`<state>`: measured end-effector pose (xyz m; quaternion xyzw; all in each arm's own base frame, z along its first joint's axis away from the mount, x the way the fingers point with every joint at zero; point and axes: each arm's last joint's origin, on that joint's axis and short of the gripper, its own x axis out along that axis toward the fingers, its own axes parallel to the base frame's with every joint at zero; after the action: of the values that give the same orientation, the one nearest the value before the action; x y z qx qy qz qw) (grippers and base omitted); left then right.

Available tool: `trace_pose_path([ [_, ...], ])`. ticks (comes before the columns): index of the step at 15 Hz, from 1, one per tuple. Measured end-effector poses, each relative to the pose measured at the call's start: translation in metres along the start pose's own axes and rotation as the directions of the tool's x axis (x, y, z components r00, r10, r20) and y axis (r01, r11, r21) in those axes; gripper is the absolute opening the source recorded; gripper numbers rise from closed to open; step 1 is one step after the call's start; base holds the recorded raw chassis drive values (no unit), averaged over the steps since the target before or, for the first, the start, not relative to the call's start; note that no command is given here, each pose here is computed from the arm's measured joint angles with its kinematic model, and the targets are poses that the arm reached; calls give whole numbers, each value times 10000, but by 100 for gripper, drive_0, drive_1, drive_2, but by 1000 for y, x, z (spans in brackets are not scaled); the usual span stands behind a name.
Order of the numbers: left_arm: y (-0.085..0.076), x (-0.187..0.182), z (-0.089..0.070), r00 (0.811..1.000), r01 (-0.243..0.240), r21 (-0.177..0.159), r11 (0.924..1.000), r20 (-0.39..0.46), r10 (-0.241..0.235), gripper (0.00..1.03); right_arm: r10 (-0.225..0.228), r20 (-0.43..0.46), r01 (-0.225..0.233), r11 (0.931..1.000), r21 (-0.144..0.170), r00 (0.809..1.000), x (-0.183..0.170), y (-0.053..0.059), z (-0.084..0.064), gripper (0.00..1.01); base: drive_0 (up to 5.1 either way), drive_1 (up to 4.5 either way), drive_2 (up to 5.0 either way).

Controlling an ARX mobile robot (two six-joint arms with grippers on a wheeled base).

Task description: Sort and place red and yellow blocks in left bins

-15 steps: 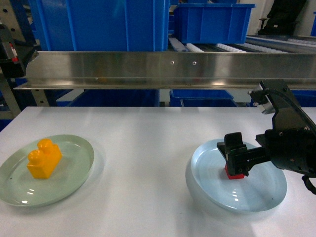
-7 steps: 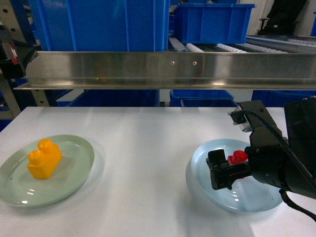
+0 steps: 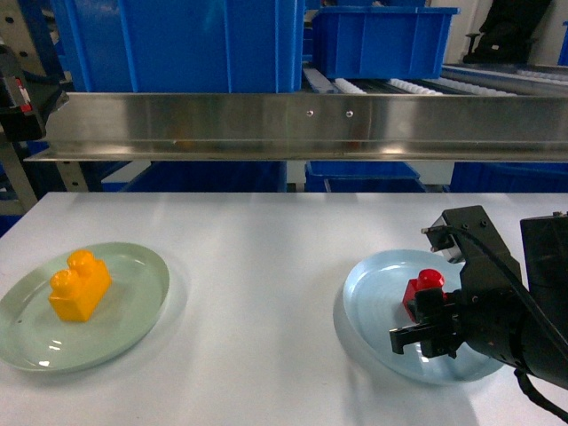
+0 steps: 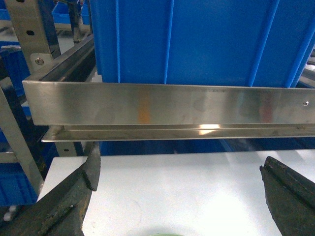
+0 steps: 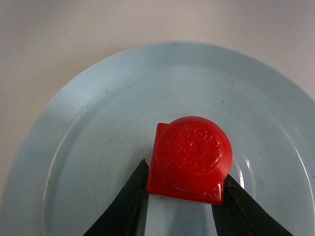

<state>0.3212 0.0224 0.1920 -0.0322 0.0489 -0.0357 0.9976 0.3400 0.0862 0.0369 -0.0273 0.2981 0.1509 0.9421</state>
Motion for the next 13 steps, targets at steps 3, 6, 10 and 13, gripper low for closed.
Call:
trace_pose_path([
  [3,0,0,0,10000,0,-4,10000,0,0,98,-301,438,293,9994,186,9986,-4,-2,-2,29,0,0,0],
  [6,0,0,0,10000,0,-4,10000,0,0,98,-537,1079,502,9981,344,9927,-23,-2,6,29,0,0,0],
  [10,0,0,0,10000,-8,-4,10000,0,8,98,-1018,3680,1281,9906,-476,9242,-116,-3,35,29,0,0,0],
  [13,0,0,0,10000,19,-2,10000,-1,-19,98,-1160,4763,1648,9844,-619,8716,-195,4,34,29,0,0,0],
])
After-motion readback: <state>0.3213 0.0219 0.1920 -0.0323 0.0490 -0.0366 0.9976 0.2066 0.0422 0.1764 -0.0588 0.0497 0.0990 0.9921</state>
